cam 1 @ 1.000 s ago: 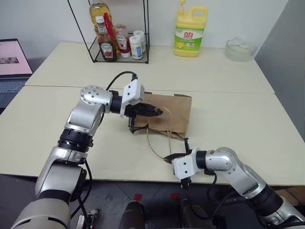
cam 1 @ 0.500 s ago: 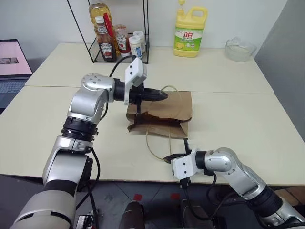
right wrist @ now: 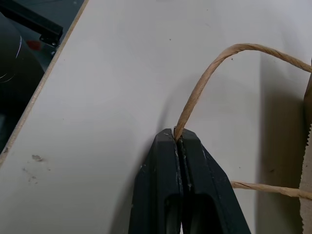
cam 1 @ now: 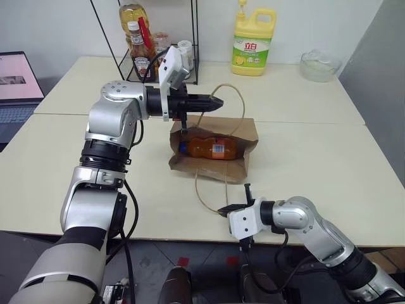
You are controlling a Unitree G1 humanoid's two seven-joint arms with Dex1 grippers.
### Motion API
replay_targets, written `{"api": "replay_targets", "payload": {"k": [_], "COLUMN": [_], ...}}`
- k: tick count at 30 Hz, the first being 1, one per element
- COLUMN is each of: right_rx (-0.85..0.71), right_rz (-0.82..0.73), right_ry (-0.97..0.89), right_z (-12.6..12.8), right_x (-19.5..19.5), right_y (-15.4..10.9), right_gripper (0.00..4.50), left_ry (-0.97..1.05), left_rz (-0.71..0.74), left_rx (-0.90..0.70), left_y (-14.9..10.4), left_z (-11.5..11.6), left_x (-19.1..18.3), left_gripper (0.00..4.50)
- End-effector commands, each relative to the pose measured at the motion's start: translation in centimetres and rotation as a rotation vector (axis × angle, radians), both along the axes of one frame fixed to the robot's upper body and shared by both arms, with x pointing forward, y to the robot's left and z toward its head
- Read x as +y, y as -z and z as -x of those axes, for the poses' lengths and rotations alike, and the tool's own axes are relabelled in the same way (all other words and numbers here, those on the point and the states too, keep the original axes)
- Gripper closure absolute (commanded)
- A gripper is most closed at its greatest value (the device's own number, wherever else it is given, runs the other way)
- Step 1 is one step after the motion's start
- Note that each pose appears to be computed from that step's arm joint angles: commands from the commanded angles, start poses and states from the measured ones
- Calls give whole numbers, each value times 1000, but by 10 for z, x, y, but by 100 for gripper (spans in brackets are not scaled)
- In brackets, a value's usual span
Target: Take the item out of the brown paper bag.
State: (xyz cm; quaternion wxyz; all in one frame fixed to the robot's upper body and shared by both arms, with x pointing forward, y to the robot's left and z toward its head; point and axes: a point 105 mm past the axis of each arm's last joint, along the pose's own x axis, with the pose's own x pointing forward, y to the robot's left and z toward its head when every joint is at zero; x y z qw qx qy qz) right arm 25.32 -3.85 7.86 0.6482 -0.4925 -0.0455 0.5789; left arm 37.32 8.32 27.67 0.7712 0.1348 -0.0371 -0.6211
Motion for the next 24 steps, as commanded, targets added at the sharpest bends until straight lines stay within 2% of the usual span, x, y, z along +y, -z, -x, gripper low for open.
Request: {"api": "replay_targets", "payload": {"k": [1,6,11,18,21,24], "right_rx": [17,-87,-200,-300,-339,-372], "right_rz": [10,-7,-107,-287,-346,-409], "right_ry": [27,27,26,-26,-58,-39], "right_z": [1,-5,-3,20,31,29], "right_x": [-5,-10,-16,-29,-34,-35], "right_y": [5,-6,-33,-76,-86,-103], "right_gripper": [387,226,226,226,226,226], "left_ry": [55,96,119,129,133,130], "left_rz": [35,33,26,20,16,17], "left_rx": [-53,-32,-16,-5,-4,-2], "left_y": [-19,-18,-15,-10,-8,-7], "left_z": [11,18,24,26,26,24], "left_x": [-5,-8,-9,-9,-9,-9], "left_gripper": [450,450,450,450,450,450]}}
